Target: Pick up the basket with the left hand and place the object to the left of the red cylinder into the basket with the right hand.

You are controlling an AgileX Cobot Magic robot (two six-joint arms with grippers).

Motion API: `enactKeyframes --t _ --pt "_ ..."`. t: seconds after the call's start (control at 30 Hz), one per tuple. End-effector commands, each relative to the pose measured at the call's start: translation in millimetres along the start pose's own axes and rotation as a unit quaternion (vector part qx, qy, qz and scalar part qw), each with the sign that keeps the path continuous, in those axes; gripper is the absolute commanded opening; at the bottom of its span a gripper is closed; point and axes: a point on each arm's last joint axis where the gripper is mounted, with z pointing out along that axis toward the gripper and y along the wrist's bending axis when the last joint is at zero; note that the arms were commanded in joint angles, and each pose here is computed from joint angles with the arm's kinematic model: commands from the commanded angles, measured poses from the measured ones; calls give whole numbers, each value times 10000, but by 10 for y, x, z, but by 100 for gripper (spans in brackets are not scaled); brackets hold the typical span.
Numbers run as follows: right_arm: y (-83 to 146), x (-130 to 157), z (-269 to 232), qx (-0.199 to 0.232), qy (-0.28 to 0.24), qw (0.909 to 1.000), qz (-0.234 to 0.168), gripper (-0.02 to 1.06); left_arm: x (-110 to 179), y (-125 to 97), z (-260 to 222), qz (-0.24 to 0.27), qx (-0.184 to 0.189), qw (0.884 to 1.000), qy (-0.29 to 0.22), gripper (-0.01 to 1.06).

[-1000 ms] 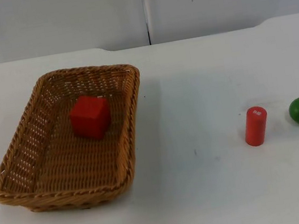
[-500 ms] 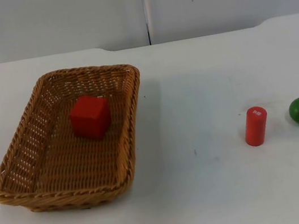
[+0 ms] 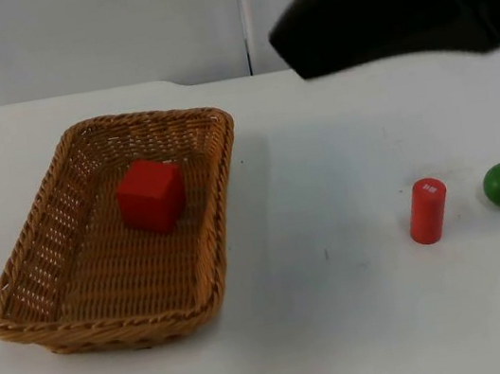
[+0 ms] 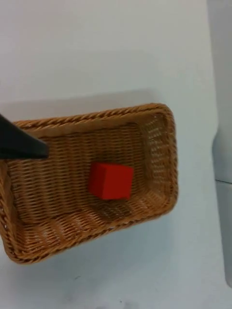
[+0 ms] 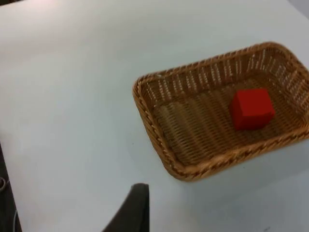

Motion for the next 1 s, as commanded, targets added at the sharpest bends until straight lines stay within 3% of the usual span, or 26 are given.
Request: enactKeyframes --t 0.0,0.47,0.87,0.97 --pt "9 15 1 36 -130 9999 45 92 27 -27 -68 102 -8 9999 -63 90" --pt "23 118 30 51 -106 9999 113 92 268 -156 -400 308 63 9990 -309 90" --pt "91 446 -89 143 -181 9995 203 92 738 -259 -670 390 17 9940 -1023 90" --pt "107 509 -136 164 -231 9993 250 92 887 -241 -686 363 -151 9933 -1087 90"
